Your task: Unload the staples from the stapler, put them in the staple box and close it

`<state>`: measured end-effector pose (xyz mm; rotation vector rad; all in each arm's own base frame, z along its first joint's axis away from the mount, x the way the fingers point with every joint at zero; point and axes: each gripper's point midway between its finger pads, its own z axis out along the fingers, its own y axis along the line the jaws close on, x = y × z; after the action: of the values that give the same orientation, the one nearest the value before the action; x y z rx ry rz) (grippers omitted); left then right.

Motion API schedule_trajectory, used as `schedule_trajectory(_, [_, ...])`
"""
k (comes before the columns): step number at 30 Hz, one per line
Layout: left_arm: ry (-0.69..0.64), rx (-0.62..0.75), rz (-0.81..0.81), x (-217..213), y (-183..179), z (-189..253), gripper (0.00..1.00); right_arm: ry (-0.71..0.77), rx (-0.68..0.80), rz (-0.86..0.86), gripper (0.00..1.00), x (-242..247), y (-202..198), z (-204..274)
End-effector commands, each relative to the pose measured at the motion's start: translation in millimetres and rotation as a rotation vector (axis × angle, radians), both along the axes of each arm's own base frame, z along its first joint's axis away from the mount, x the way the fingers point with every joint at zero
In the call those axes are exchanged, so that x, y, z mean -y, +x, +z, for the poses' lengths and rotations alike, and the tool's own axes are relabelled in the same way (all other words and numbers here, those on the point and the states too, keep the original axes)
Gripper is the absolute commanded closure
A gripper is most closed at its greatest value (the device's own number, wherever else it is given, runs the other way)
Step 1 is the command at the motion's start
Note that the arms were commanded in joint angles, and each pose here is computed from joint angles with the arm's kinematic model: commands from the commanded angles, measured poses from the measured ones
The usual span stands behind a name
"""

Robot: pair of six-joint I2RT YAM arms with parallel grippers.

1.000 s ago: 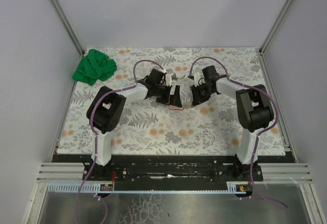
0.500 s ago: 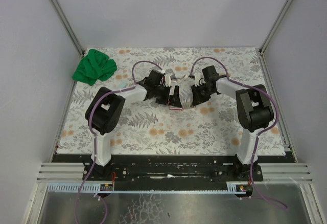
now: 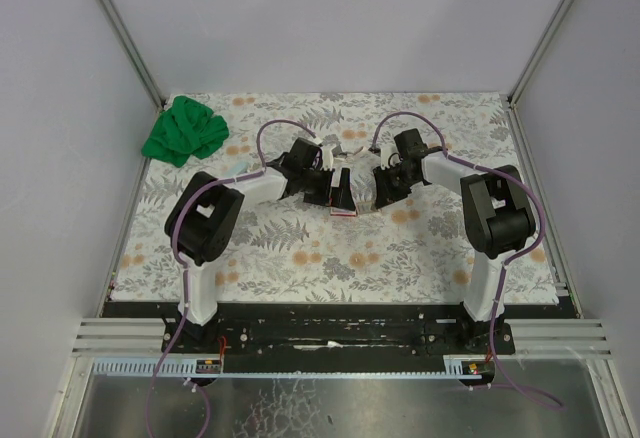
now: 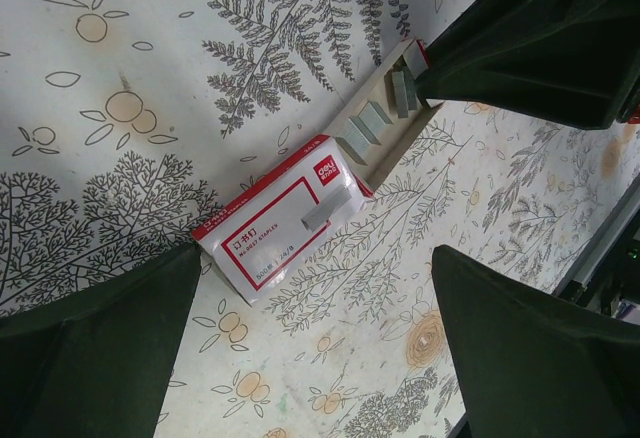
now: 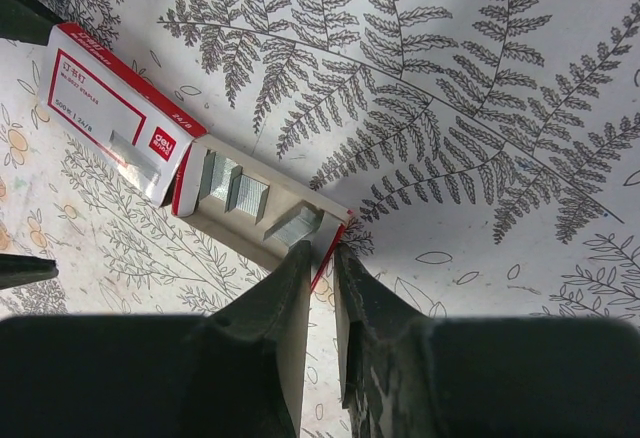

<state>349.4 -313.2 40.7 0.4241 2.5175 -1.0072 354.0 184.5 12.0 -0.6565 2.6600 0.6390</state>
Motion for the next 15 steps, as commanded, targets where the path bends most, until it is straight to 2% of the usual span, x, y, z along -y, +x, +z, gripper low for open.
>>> schedule_trajectory(1, [0.074,-0.078,0.029,-13.5,-19.2,-22.5,0.00,0.025,-0.028,-0.005,0.77,-9.5,-3.4,5.1])
schedule_trajectory(15, [0.054,-0.077,0.023,-6.6,-24.4,-16.8,0.00,0.043,-0.039,-0.013,0.76,-12.4,-4.6,6.8])
